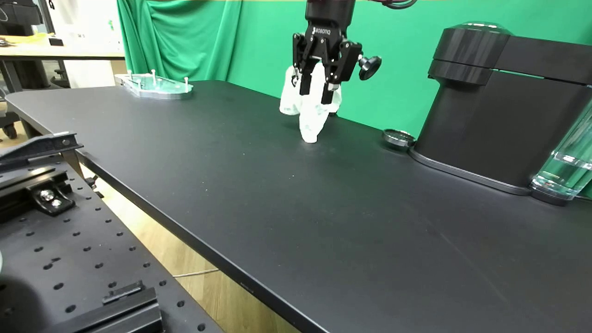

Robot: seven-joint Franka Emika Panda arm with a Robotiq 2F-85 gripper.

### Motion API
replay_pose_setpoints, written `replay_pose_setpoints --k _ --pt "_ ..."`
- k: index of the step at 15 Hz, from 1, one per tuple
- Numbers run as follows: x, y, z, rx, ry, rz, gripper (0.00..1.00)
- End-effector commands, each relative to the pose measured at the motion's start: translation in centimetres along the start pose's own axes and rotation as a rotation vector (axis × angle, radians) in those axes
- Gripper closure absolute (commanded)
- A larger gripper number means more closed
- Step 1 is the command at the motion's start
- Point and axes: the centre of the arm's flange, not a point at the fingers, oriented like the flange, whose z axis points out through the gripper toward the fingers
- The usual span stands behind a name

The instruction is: Hang the cloth on the stand

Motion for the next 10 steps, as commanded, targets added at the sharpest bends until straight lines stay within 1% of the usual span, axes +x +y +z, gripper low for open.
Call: replay_pose_setpoints --k 1,2,3,5,10 --pt "-1.0 -0.4 -1.6 0.014 -0.032 -0.041 0.05" --pt "-1.4 -0.7 -1.8 0.013 -0.077 -0.09 0.01" --pt "-1.9 -1.0 -2.0 0.007 -0.116 -0.137 0.0" --pt "-3.0 -1.6 -2.3 -0.006 -0.198 -0.259 0.0" --pt "-5.3 -3.0 -4.5 0.043 -0.363 -0.535 0.0"
